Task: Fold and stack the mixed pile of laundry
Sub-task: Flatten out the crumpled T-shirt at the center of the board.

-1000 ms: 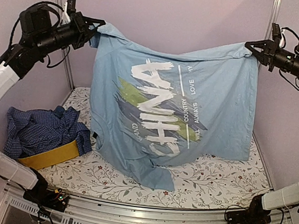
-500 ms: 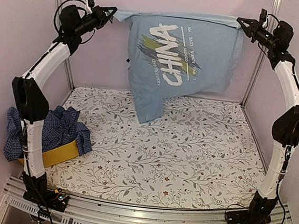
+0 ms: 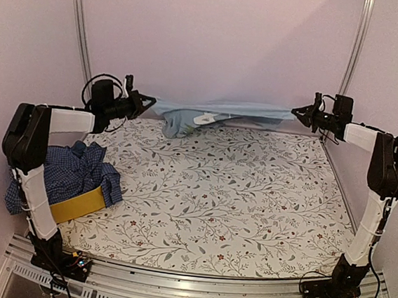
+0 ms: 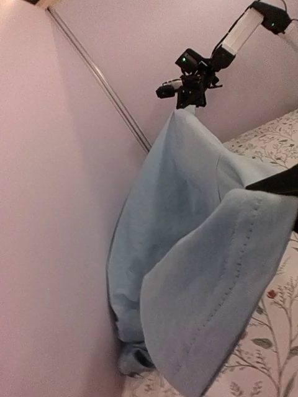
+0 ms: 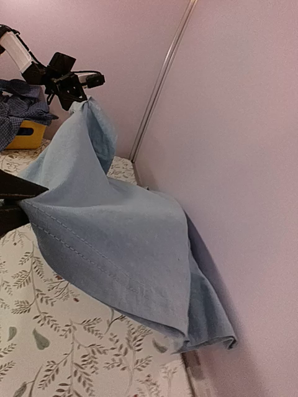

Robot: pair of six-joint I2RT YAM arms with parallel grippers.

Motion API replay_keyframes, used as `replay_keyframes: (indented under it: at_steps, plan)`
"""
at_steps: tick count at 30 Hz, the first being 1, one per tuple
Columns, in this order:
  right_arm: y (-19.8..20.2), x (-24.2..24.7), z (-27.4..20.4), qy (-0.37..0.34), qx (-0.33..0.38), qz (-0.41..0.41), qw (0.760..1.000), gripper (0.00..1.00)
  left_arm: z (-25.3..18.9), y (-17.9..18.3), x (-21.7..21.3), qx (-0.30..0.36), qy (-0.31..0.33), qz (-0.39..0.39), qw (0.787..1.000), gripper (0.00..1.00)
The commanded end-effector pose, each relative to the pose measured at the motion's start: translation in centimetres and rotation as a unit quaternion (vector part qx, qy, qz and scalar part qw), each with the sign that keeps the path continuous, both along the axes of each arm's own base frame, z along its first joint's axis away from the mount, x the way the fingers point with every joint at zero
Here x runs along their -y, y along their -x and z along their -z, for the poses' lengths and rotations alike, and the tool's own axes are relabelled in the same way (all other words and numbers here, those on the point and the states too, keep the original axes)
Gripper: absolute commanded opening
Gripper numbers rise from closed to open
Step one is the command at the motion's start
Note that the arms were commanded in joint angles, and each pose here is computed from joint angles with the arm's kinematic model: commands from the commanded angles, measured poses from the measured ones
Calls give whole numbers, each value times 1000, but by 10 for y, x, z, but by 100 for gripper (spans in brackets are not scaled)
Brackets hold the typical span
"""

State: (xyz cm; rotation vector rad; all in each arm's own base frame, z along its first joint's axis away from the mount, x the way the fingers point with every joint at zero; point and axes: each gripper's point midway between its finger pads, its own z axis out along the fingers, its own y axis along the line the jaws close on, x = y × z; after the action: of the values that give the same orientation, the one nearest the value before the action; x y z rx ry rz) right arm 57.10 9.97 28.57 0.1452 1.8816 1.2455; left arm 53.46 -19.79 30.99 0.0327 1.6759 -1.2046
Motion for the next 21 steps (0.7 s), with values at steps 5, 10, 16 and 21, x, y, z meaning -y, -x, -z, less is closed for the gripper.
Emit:
replay_keyframes:
  at_steps: [5, 10, 16, 21]
  plan:
    - [55, 7, 105, 59, -153, -1, 987, 0, 124, 54, 16, -202, -50, -37, 977, 0]
    - [89, 8, 110, 80, -207, -5, 975, 0, 118, 94, 41, -223, -112, 5, 968, 0]
    - [169, 10, 116, 100, -271, -1, 957, 0, 126, 179, 50, -277, -193, 35, 941, 0]
    - [258, 15, 173, 122, -364, 14, 923, 0, 149, 271, 67, -334, -233, 73, 910, 0]
